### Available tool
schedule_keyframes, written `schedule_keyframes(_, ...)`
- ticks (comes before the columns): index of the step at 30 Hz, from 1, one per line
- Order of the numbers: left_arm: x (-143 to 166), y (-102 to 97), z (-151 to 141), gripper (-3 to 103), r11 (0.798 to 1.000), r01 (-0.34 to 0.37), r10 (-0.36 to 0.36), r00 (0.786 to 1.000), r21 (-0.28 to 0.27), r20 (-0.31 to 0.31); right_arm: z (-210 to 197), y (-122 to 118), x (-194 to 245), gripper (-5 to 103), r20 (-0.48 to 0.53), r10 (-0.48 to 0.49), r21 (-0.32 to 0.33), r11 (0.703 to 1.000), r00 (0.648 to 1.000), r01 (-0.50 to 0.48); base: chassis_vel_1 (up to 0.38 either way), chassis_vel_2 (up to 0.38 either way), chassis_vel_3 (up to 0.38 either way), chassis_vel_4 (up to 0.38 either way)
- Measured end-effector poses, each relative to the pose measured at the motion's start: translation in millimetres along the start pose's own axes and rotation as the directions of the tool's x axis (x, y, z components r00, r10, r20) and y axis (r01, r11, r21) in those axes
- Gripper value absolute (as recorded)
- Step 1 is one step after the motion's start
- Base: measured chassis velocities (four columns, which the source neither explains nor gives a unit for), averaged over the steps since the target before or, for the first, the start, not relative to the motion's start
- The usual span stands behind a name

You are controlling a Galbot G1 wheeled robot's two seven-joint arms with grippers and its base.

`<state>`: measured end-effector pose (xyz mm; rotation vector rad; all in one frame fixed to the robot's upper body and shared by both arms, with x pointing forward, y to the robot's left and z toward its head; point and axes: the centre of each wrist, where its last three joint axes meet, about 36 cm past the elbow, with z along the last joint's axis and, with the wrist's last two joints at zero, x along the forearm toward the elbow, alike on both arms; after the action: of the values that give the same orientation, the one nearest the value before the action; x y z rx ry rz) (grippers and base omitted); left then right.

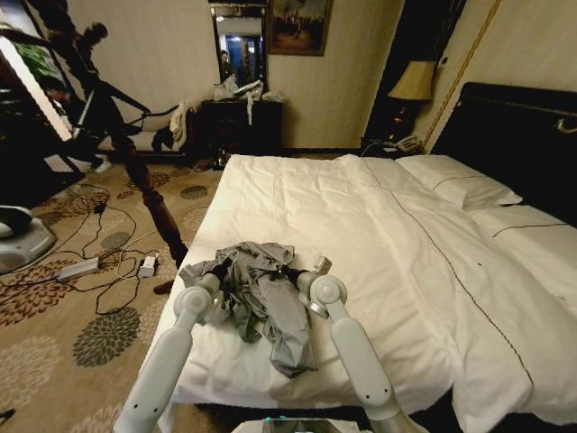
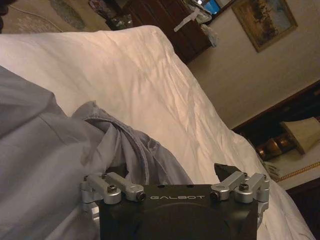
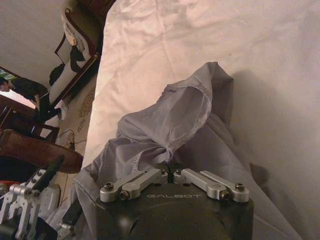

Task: Pick up the clothes from the bed and hang them on the clothes hanger.

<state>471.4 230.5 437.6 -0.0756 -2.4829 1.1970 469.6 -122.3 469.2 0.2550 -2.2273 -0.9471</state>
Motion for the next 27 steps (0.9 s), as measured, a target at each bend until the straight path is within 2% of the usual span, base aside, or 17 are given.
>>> schedule_keyframes(2,-1,-0.7,1,97,1.0,-0.001,0.001,1.0,0.0,-0.001,0,0,0,0,0.0,0.001,0.0,1.0,1.0,-0.001,0.0,0.0,0.0,0.0)
schedule_keyframes(4,-7,-1.0,2,88,1.0,0.01,-0.01,1.0,0.005,-0.003,0,-2,1,0,0.001,0.003,0.0,1.0,1.0,-0.003,0.0,0.0,0.0,0.0)
schedule_keyframes(5,-7,-1.0,2,88,1.0,0.01,-0.01,1.0,0.005,-0.003,0,-2,1,0,0.001,0.003,0.0,1.0,1.0,-0.003,0.0,0.0,0.0,0.0)
schedule_keyframes(7,-12,0.7,2,77,1.0,0.026,-0.026,1.0,0.012,-0.003,-1,-3,3,0,0.002,0.005,0.001,1.0,1.0,-0.005,0.0,0.0,0.0,0.0)
schedule_keyframes(10,-14,1.7,3,72,0.999,0.032,-0.032,0.999,0.014,-0.003,-1,-5,4,0,0.004,0.007,0.001,1.0,1.0,-0.007,0.0,0.0,0.0,0.0)
schedule_keyframes(13,-14,2.8,3,56,0.999,0.04,-0.04,0.999,0.014,-0.005,-2,-7,6,0,0.006,0.01,-0.002,1.0,1.0,-0.01,0.0,0.0,0.0,0.0)
schedule_keyframes(15,-14,3.0,2,56,0.999,0.044,-0.044,0.999,0.012,-0.007,-2,-8,7,0,0.007,0.01,-0.003,1.0,1.0,-0.01,0.0,0.0,0.0,0.0)
schedule_keyframes(19,-13,-0.4,3,34,0.998,0.054,-0.054,0.998,-0.016,-0.009,-3,-8,10,0,0.008,0.007,-0.007,1.0,1.0,-0.007,0.0,0.0,0.0,0.0)
schedule_keyframes(20,-13,-0.4,3,34,0.998,0.054,-0.054,0.998,-0.016,-0.009,-3,-8,10,0,0.008,0.007,-0.007,1.0,1.0,-0.007,0.0,0.0,0.0,0.0)
schedule_keyframes(22,-13,-1.2,4,23,0.997,0.066,-0.066,0.998,-0.045,0.007,-3,-9,10,0,0.008,0.007,-0.008,1.0,1.0,-0.007,0.0,0.0,0.0,0.0)
schedule_keyframes(23,-12,-1.1,4,23,0.996,0.069,-0.068,0.998,-0.056,0.013,-2,-9,11,0,0.008,0.007,-0.008,1.0,1.0,-0.007,0.0,0.0,0.0,0.0)
schedule_keyframes(25,-10,-0.3,4,12,0.995,0.071,-0.07,0.997,-0.071,0.018,-2,-9,11,0,0.009,0.008,-0.009,1.0,1.0,-0.008,0.0,0.0,0.0,0.0)
schedule_keyframes(26,-10,-0.3,4,12,0.995,0.071,-0.07,0.997,-0.071,0.018,-2,-9,11,0,0.009,0.008,-0.009,1.0,1.0,-0.008,0.0,0.0,0.0,0.0)
schedule_keyframes(27,-8,0.8,4,7,0.994,0.071,-0.069,0.997,-0.08,0.019,0,-9,11,0,0.01,0.016,-0.004,1.0,1.0,-0.016,0.0,0.0,0.0,0.0)
